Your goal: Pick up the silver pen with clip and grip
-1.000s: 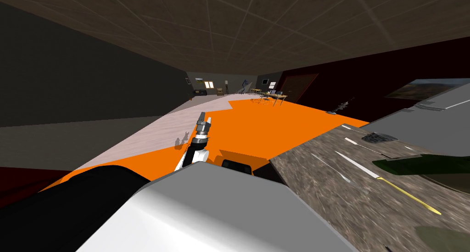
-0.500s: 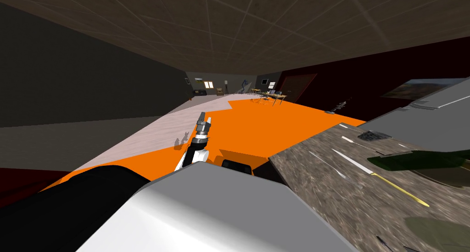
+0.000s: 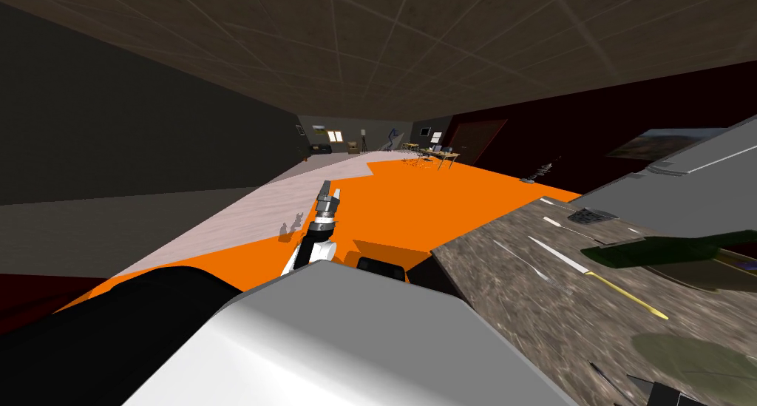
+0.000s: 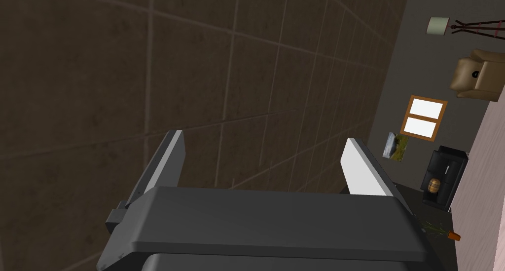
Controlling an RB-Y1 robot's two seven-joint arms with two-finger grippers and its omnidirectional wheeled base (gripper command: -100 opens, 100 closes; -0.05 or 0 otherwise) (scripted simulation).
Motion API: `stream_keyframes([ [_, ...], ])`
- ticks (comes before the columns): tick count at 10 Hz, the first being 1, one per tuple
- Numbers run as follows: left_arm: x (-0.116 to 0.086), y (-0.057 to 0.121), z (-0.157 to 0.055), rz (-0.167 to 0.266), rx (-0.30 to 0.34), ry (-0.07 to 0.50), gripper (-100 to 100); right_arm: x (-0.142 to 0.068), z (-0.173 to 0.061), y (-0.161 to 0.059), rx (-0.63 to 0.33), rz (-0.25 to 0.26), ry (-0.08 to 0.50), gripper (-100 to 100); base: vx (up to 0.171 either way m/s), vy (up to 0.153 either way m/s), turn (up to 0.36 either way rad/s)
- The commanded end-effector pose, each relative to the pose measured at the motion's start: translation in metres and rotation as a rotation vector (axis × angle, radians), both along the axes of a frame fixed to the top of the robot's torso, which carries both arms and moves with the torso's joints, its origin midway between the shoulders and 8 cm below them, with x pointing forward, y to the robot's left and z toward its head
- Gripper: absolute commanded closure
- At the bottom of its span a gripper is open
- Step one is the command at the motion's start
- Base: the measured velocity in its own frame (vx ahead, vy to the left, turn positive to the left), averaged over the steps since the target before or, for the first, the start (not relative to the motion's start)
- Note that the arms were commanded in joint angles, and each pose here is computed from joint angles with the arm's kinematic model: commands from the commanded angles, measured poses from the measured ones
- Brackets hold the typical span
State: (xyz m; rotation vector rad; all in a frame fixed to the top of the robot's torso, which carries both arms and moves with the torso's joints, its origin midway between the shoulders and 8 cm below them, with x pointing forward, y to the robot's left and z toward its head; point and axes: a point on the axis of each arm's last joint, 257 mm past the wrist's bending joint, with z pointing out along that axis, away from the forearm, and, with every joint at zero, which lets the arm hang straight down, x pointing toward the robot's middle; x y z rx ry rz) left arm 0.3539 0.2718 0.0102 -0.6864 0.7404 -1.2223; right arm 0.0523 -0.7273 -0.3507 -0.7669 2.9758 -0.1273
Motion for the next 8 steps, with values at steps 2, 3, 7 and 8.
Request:
stream_keyframes([
  [2,0.0,0.0,0.0,0.0,0.0,0.0,0,0.002,-0.0009,-0.0006,-0.002,0.001,0.005,-100,-0.018,0.001,0.0],
  [3,0.0,0.0,0.0,0.0,0.0,0.0,0,0.0018,-0.001,-0.0006,-0.002,0.0,0.006,100,0.0,0.0,0.0],
  [7,0.0,0.0,0.0,0.0,0.0,0.0,0,0.0014,-0.0012,-0.0002,-0.001,0.0,0.007,100,0.0,0.0,0.0],
  [8,0.0,0.0,0.0,0.0,0.0,0.0,0,0.0014,-0.0012,-0.0001,-0.001,0.001,0.007,0,0.0,0.0,0.0],
])
